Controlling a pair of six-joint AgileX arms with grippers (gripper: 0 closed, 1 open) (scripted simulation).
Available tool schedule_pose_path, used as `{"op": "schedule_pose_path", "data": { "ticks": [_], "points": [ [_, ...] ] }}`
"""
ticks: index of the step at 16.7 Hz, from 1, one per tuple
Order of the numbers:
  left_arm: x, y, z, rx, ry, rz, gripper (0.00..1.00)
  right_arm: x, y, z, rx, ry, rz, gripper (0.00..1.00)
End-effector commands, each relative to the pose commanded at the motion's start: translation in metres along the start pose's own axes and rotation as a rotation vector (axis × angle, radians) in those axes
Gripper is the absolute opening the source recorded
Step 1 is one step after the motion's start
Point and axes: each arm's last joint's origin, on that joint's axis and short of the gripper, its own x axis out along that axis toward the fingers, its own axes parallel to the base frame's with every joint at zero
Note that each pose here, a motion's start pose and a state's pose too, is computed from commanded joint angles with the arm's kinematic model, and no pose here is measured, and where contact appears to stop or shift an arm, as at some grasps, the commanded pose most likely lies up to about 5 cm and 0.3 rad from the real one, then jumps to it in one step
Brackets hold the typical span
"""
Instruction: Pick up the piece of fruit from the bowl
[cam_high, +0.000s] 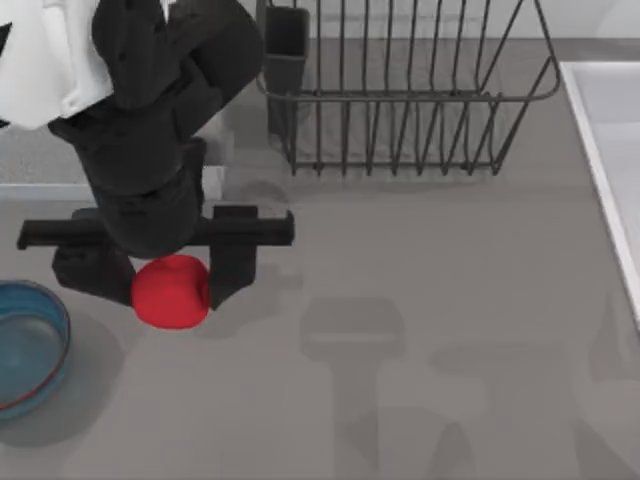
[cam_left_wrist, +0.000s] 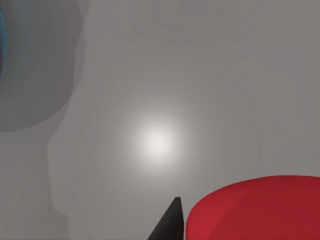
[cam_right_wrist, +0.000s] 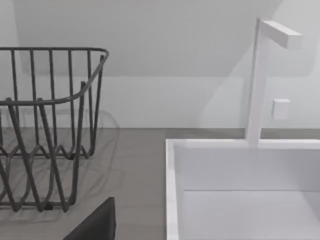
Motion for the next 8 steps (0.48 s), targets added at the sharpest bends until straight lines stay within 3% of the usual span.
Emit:
{"op": "schedule_pose_path", "data": {
  "ticks": [8],
  "points": [
    [0.012,-0.002,0.0,-0.001,0.004,0.002,0.0,0.0,0.0,0.0,0.0,0.0,0.0,1.0]
  ]
}}
